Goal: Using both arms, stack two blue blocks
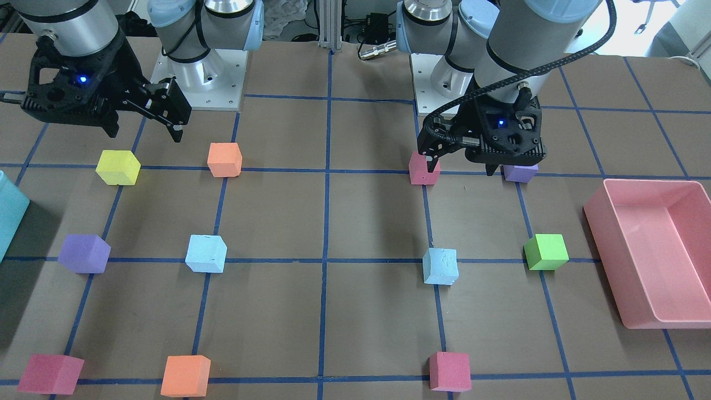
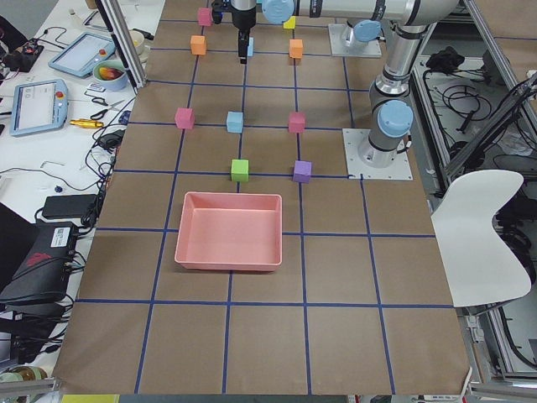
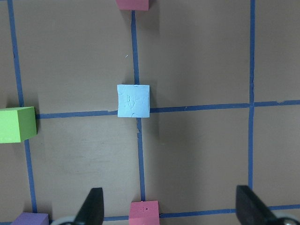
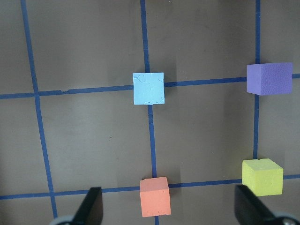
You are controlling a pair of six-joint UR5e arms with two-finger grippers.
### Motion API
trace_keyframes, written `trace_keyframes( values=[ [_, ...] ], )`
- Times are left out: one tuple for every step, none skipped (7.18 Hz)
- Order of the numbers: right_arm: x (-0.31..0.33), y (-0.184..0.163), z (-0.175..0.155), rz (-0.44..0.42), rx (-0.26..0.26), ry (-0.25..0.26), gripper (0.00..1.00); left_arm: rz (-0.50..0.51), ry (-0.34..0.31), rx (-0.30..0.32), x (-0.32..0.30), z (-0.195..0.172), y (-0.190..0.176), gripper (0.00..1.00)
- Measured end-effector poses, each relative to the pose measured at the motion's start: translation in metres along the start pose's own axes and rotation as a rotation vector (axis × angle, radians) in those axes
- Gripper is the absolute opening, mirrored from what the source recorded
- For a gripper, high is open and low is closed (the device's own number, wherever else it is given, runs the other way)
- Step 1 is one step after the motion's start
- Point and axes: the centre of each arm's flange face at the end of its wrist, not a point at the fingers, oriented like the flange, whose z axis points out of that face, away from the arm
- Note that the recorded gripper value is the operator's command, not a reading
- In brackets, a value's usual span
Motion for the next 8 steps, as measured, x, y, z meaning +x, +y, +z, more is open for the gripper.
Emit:
trace_keyframes(
  values=[
    [0.0,0.0,0.0,0.0,0.0,0.001,1.0,0.0,0.0,0.0,0.0,0.0,0.0,1.0],
    [0.0,0.0,0.0,0.0,0.0,-0.001,1.0,0.0,0.0,0.0,0.0,0.0,0.0,1.0],
    [0.0,0.0,0.0,0.0,0.0,-0.004,1.0,0.0,0.001,0.0,0.0,0.0,0.0,1.0],
    [-0.001,0.0,0.0,-0.001,0.0,-0.005,1.0,0.0,0.001,-0.002,0.0,0.001,0.0,1.0],
    [-0.001,0.0,0.0,-0.001,0.0,-0.006,1.0,-0.001,0.002,-0.008,0.0,0.004,-0.002,1.0],
    [-0.001,0.0,0.0,0.0,0.0,-0.004,1.0,-0.004,0.005,-0.021,0.0,0.012,-0.005,1.0],
    [0.0,0.0,0.001,0.0,-0.002,0.0,1.0,-0.015,0.01,-0.034,0.002,0.023,-0.009,1.0],
    [0.0,0.0,0.001,0.0,-0.004,0.001,1.0,-0.027,0.011,-0.041,0.003,0.043,-0.013,1.0]
  ],
)
